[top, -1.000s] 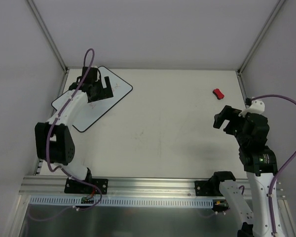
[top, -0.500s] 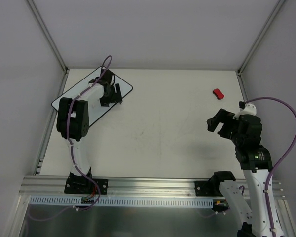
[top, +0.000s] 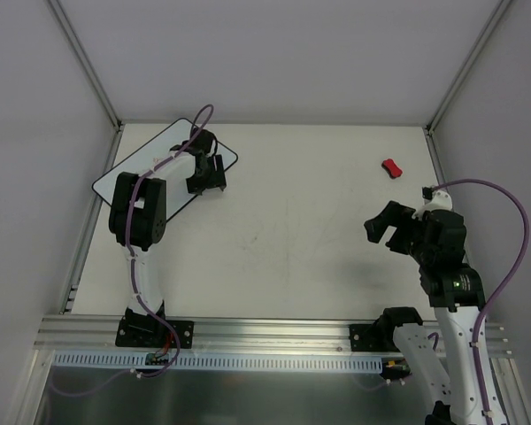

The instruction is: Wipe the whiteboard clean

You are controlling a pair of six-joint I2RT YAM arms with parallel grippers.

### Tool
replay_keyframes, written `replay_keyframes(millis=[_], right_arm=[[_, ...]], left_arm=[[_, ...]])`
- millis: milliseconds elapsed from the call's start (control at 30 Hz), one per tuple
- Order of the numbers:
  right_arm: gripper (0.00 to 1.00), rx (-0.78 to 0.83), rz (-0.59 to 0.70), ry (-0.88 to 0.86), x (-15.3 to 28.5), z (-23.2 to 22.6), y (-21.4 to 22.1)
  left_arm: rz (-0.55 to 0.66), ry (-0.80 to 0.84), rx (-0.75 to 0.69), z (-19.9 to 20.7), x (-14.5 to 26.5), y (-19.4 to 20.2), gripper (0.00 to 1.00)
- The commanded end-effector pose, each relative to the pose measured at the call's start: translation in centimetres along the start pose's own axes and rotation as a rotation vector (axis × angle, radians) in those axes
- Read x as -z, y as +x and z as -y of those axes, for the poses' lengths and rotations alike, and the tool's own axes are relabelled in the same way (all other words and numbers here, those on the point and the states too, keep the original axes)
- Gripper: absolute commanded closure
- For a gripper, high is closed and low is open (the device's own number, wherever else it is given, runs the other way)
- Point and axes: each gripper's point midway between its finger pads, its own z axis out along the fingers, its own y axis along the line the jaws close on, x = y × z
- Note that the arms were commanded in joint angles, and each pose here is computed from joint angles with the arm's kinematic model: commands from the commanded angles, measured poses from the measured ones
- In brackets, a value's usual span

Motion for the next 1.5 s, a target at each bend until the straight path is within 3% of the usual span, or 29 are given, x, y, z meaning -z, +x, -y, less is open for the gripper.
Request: replay_keyframes(millis=[0, 167, 567, 833, 1067, 1267, 1467], right_arm=[[0.01, 0.010, -0.004, -0.040, 0.3, -0.6, 0.4], [0.01, 0.008, -0.010, -0.050, 0.2, -0.8, 0.4], [0.01, 0.013, -0.001, -0.065, 0.5, -1.1, 0.2], [0.01, 0.022, 0.036, 0.006, 0.8, -0.1, -1.1], [0.01, 0.007, 0.066, 0.143, 0.2, 1.8, -2.7], [0.01, 0.025, 0.054, 0.240, -1.1, 3.5, -3.2], [0.02, 0.006, -0.011, 0.319, -3.3, 4.4, -4.1]], left_arm=[[0.102, -0.023, -0.058, 0.4, 3.2, -2.1, 0.30], [0.139, -0.075, -0.112, -1.1, 3.6, -3.6, 0.30], [0.012, -0.002, -0.105, -0.7, -0.8, -1.4, 0.32], [-0.077, 0.083, -0.062, 1.8, -0.6, 2.3, 0.53], [-0.217, 0.167, -0.104, 8.4, 0.4, 10.5, 0.65], [-0.286, 0.260, -0.246, 17.4, 3.2, 18.7, 0.71], [-0.297, 0.318, -0.286, 20.9, 5.0, 21.2, 0.73]])
